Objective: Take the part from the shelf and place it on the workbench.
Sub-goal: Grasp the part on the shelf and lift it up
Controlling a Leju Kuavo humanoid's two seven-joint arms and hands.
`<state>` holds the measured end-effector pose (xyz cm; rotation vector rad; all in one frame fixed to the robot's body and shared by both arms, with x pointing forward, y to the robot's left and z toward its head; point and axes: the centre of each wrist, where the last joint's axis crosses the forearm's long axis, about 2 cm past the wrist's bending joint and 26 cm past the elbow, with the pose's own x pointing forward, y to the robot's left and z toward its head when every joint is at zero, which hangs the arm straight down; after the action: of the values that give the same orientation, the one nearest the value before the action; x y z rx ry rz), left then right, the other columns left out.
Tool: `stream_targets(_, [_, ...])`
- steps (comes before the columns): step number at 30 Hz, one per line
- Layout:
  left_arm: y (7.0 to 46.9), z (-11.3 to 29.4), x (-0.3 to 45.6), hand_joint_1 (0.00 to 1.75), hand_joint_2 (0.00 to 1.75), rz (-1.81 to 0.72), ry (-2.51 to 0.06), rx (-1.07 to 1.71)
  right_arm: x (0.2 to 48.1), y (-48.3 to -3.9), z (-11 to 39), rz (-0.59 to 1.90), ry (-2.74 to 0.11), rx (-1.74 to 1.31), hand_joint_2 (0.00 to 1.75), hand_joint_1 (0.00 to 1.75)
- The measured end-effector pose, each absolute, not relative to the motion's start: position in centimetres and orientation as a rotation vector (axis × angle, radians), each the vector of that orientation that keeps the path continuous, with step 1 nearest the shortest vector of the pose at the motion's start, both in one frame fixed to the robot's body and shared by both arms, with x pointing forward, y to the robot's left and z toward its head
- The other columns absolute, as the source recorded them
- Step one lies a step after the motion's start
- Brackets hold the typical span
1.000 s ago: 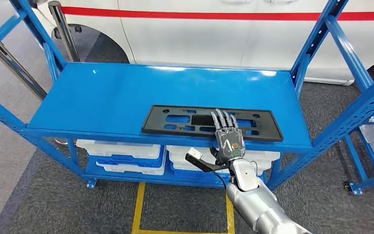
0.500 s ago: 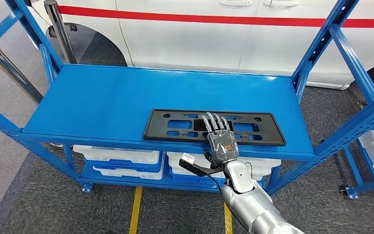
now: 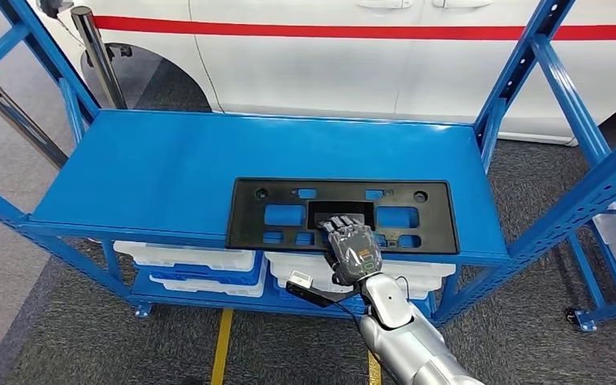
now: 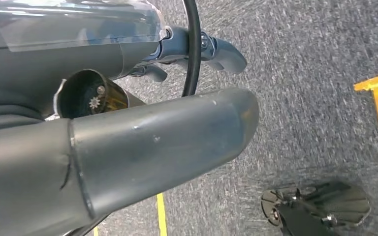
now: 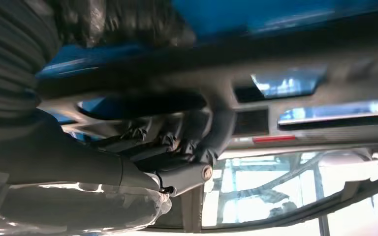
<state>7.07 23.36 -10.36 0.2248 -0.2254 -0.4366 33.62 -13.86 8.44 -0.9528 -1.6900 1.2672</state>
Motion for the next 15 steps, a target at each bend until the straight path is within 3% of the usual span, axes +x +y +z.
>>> stream_targets(15, [23.39, -10.37, 7.03, 0.0, 0.0, -0.424, -0.224, 0.222, 34.15, -14.39, 8.93, 1.237, -1.694, -0.957, 1.75, 1.44])
